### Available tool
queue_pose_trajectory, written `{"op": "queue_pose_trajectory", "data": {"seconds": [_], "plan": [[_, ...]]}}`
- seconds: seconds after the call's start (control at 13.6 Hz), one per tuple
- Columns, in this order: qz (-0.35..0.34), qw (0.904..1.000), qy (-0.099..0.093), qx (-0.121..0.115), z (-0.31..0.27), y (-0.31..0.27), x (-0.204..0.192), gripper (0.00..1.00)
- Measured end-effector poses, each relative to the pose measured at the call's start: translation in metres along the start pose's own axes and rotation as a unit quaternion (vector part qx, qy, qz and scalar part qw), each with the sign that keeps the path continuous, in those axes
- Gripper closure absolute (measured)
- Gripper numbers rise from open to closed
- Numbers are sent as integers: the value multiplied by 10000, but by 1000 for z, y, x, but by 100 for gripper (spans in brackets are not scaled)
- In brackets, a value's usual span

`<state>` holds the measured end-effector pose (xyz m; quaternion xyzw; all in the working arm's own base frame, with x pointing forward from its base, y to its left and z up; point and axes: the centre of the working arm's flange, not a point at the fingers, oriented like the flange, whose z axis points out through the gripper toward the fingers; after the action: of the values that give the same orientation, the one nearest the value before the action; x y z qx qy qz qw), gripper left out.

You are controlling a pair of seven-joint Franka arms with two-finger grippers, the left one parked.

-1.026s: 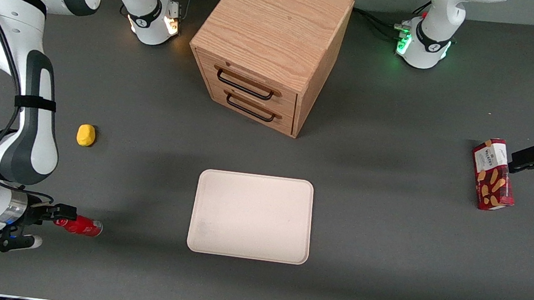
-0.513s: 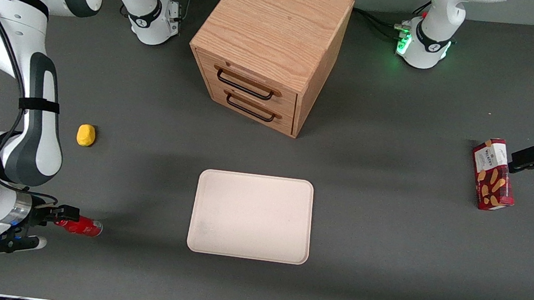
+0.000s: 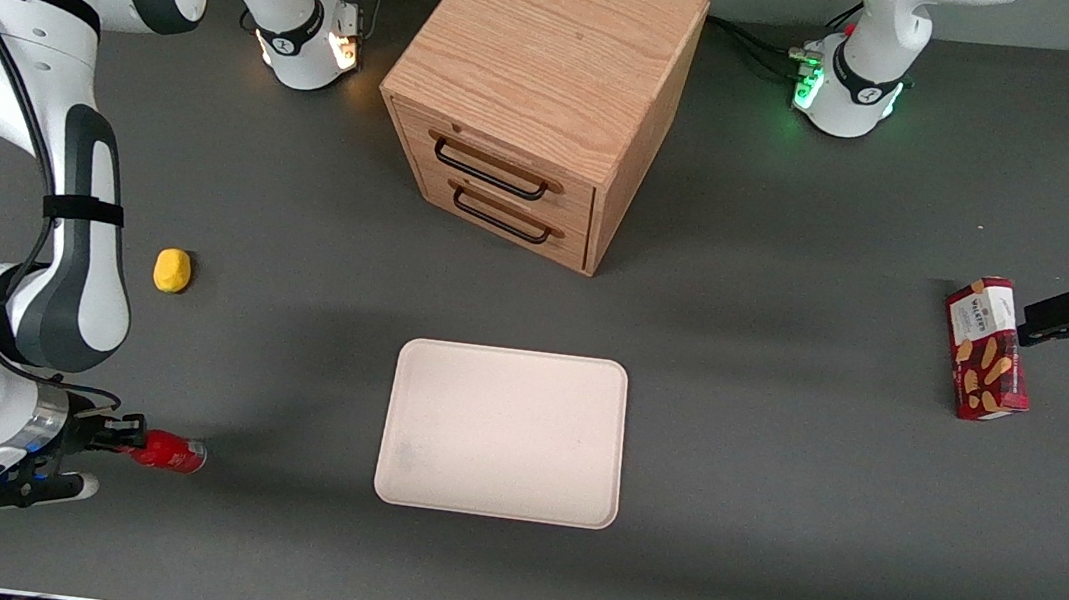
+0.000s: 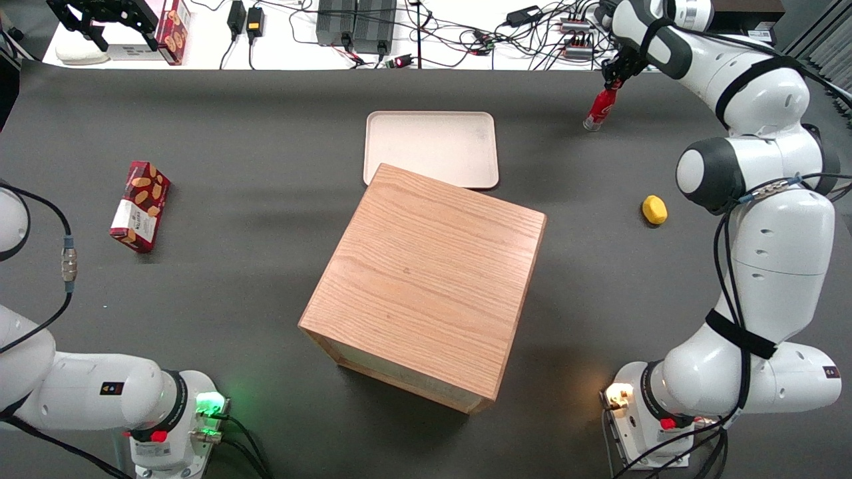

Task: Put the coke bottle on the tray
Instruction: 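Close the right gripper around the bottle's body, then lift the bottle and carry it over the white tray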

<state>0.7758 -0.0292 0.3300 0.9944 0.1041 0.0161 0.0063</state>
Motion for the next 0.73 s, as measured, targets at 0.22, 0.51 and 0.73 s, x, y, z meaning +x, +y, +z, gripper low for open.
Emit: {"op": "queue_pose_trajectory", "data": {"seconds": [0.22,0.51,0.73], "plan": [[-8,10000,-56,7,-6,-1,-1,69],[-9,9999,-160,-16,-73,-1,-14,69],[10,9998,-119,-184,-142,2,-33,69]]}}
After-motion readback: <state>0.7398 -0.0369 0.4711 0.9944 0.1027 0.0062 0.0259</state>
